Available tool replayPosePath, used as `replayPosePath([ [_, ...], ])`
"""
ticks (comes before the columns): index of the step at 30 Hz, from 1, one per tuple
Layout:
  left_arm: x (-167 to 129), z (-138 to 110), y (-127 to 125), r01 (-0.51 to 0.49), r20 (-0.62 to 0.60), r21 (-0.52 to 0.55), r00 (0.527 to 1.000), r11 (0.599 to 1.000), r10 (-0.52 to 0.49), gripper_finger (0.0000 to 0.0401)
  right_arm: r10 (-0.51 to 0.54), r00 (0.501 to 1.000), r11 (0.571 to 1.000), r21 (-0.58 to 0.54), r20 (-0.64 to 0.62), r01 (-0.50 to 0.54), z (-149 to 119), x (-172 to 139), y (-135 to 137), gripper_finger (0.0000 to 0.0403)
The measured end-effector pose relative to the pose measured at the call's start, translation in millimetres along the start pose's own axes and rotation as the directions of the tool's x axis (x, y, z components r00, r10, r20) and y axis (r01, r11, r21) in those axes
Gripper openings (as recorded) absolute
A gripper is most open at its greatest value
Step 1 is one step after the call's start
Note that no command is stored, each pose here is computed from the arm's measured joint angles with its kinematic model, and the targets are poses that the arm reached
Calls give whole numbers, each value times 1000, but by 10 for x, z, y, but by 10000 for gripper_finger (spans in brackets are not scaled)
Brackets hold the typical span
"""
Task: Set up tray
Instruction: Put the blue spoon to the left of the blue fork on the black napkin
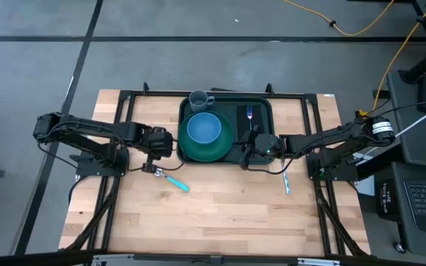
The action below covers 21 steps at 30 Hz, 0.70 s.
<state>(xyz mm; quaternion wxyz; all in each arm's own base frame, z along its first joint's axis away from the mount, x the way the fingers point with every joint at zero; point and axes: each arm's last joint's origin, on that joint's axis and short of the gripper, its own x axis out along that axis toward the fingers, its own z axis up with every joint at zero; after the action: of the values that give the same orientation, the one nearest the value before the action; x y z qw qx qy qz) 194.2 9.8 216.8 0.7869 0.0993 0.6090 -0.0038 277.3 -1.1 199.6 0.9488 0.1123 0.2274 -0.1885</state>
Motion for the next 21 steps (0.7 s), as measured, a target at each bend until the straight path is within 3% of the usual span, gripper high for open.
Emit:
replayPosePath([
  [5, 0, 3, -21, 63, 11, -1, 998, 998, -63, 2, 0, 1000, 1000, 0, 0, 0, 0, 0, 0, 31],
  [11, -4, 26, -53, 72, 30, 16, 997, 997, -72, 8, 0, 1000, 1000, 0, 0, 0, 0, 0, 0, 31],
  [21, -15, 66, -131, 77, 61, 57, 995, 995, -81, 82, 0, 1000, 1000, -3, 0, 0, 0, 0, -1, 31],
])
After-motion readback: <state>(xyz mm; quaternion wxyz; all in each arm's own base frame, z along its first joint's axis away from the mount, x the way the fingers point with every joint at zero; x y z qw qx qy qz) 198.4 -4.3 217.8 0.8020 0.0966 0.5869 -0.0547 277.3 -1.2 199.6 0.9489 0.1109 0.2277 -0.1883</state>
